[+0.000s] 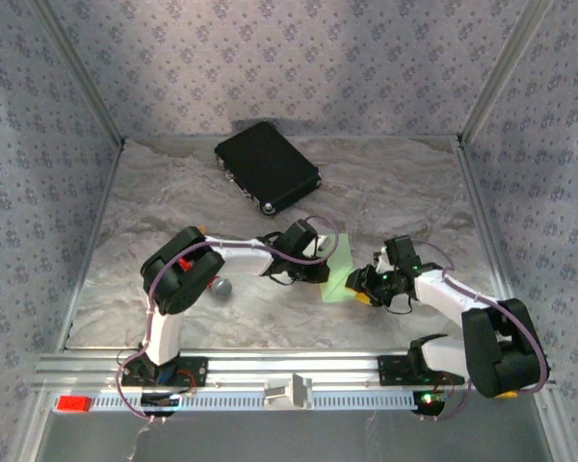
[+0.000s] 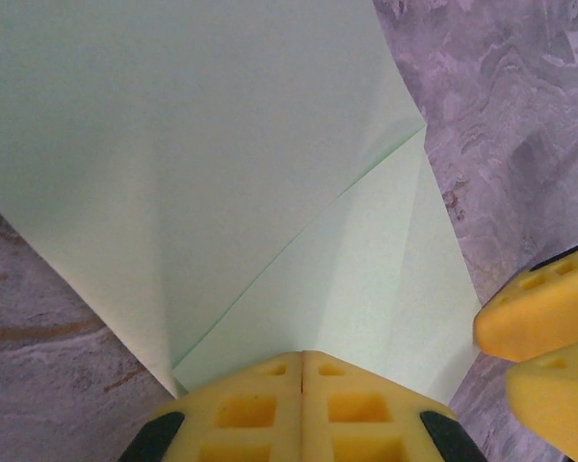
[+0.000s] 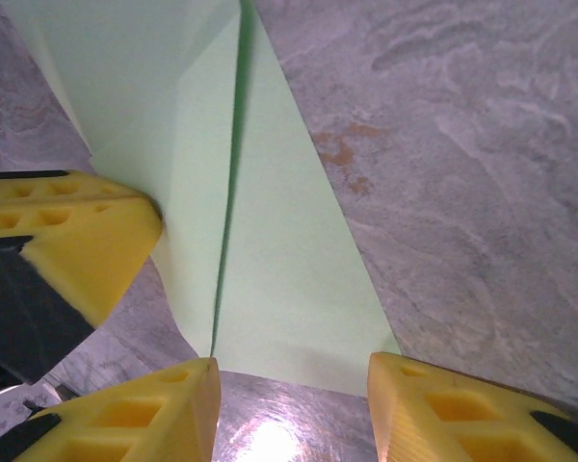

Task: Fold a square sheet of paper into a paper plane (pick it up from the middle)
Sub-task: Fold the triangle a second time at the center of the table, then turn over the paper at the center of the table.

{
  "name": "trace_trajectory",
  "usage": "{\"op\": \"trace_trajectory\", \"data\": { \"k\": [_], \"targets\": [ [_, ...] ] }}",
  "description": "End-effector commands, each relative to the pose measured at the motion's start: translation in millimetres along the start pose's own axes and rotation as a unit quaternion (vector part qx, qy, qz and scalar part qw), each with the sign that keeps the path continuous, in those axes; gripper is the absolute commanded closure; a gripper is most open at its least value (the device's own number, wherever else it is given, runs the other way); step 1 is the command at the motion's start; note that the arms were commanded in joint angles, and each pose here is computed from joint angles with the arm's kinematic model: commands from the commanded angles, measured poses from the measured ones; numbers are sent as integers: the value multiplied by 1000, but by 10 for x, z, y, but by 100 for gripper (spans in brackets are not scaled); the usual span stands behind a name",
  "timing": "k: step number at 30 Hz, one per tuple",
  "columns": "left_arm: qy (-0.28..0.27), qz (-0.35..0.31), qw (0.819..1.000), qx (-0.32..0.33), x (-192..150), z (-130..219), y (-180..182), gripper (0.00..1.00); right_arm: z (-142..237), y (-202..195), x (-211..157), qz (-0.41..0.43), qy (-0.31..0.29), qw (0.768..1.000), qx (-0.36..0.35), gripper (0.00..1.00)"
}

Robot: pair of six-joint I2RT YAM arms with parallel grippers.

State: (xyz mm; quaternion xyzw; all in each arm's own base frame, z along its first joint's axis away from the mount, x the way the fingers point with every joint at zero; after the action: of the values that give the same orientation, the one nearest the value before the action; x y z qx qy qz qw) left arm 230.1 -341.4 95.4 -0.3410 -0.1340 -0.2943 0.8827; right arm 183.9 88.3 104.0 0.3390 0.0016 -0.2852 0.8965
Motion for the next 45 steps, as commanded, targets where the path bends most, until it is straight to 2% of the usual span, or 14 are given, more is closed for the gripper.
{"op": "trace_trajectory", "data": {
  "k": [1,17,27,34,45],
  "targets": [
    [61,22,998,26,-277,-69,130,99,-29,36,27,4,2,1000,0,54],
    [59,22,997,32,-259,-34,117,100,-51,389,200,48,2,997,66,48],
    [56,20,998,33,-230,-7,96,100,-70,385,379,43,5,995,88,49],
    [49,23,998,30,-215,8,82,100,-108,346,437,35,2,994,100,51],
    [39,21,999,27,-185,29,57,100,-155,217,487,25,0,994,109,62]
  ]
}}
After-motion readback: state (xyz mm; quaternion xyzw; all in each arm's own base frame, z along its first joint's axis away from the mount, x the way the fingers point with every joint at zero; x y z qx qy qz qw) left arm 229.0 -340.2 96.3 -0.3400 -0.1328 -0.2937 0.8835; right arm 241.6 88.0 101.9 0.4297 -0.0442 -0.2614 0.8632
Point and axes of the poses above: each hand's point on the last joint's axis, 136 mm out from that joint toward the fingers, its own z axis back along the fingers, its own y axis along the line the jaws close on, x = y × z, the point moved 10 cm from there along z, back along the fingers, and after that the axes turned 14 degrees about -z, right-handed, at the moved point
